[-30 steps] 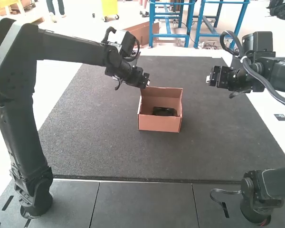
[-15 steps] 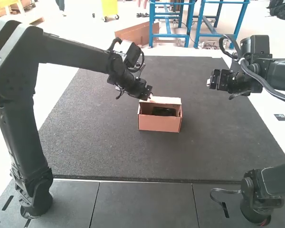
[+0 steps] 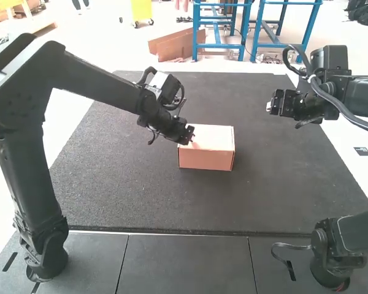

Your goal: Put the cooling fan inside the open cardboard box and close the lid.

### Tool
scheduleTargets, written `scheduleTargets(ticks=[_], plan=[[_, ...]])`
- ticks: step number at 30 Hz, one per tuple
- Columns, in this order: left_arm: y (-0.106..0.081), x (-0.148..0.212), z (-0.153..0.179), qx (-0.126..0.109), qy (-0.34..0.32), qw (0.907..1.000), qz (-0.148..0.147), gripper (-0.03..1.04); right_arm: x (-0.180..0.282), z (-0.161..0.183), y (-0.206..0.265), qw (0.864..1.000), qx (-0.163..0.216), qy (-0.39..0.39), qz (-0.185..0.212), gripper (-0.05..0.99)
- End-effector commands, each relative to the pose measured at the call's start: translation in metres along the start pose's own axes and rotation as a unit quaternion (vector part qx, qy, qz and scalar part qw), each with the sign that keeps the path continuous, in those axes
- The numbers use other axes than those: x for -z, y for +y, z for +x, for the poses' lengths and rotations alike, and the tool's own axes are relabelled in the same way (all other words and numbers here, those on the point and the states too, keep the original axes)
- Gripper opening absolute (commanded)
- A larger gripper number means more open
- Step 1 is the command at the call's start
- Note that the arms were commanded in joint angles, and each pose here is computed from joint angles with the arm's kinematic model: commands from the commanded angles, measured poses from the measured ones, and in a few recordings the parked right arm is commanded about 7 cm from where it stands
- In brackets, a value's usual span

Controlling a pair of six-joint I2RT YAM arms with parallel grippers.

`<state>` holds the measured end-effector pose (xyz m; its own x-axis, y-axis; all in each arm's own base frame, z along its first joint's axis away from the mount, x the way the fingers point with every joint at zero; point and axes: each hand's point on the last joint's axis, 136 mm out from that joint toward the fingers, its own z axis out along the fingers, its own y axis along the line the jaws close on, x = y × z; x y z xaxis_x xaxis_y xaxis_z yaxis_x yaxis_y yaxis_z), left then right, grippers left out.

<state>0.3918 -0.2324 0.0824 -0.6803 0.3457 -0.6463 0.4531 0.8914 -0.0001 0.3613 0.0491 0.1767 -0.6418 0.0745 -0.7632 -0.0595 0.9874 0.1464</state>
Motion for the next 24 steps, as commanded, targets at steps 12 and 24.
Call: scheduleTargets(ticks=[12, 24], plan=[[0.014, 0.082, -0.095, 0.01, -0.13, 0.9915, -0.005, 0.97, 0.007, -0.014, -0.001, 1.0, -0.007, -0.019, 0.0, 0.91], [0.05, 0.177, -0.136, 0.043, -0.288, 0.9552, -0.052, 0.97, 0.039, -0.063, 0.009, 0.989, 0.075, -0.129, -0.01, 0.91]])
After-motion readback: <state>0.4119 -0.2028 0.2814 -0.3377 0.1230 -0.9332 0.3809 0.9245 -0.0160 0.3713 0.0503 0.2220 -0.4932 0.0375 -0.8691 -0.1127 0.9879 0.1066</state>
